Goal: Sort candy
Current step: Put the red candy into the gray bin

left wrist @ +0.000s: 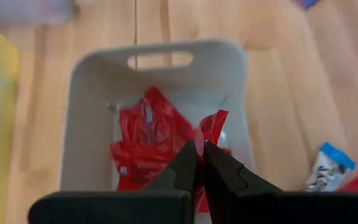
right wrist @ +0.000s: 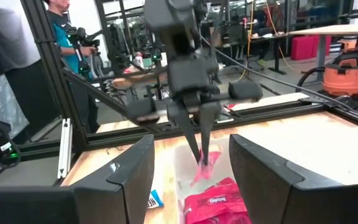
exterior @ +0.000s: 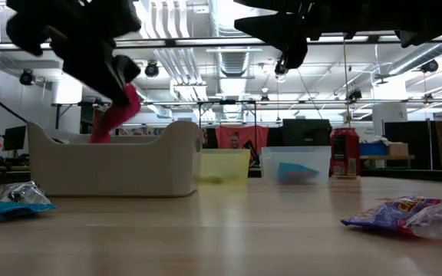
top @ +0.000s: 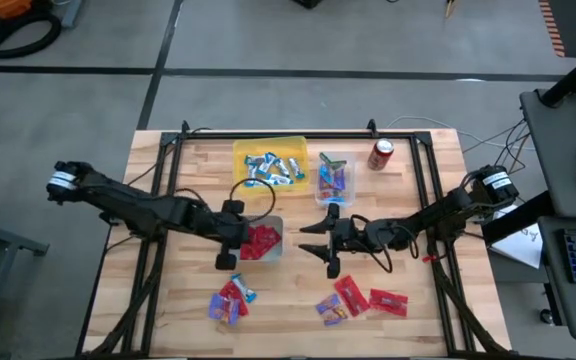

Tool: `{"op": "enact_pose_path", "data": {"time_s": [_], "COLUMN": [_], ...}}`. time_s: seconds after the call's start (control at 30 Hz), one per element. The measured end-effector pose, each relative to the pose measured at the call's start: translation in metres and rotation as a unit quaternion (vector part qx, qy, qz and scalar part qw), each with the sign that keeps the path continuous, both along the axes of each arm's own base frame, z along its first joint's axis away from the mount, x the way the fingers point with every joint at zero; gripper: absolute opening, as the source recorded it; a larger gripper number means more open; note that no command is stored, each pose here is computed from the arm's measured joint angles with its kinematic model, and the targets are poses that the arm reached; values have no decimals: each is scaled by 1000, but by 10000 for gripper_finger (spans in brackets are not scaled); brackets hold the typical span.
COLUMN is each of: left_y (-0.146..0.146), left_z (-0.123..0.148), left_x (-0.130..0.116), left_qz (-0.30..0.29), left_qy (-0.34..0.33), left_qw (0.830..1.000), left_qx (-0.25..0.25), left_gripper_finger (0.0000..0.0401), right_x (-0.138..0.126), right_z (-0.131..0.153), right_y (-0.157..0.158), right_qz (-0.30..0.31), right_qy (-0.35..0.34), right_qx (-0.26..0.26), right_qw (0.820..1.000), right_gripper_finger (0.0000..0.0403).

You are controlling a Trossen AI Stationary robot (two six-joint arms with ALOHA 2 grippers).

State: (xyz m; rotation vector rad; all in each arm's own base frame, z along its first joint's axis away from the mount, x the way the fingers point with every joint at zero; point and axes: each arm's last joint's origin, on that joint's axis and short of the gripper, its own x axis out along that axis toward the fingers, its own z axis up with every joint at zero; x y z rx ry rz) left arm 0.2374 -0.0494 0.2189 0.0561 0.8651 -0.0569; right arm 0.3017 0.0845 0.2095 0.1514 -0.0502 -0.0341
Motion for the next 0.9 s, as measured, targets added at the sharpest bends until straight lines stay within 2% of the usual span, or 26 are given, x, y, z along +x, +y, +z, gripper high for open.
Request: {"op": "enact_pose_path", "data": {"time_s": [0.27,0.4,0.63,0.9], "left_y": [3,4,4,6], "left_z": [-30,-36,-33,-19], "left_x": [18,26,34,36], "left_qz": [25,34,28,27], "left_qy": [66,79,82,65], "left_qw": [998,996,996,996], "left_qx": [5,5,17,52], "left_gripper_finger": [1,13,55,100], "right_x": [0,0,0,0], "right_z": [-1,-1,-2,-3], "right_y": [0,0,0,0], "right_qz": [0,0,0,0], "right_qy": [5,6,7,14], "right_qx": [2,3,10,21], "right_qw": [1000,1000,1000,1000], "right_gripper_finger": [196,196,196,196]}}
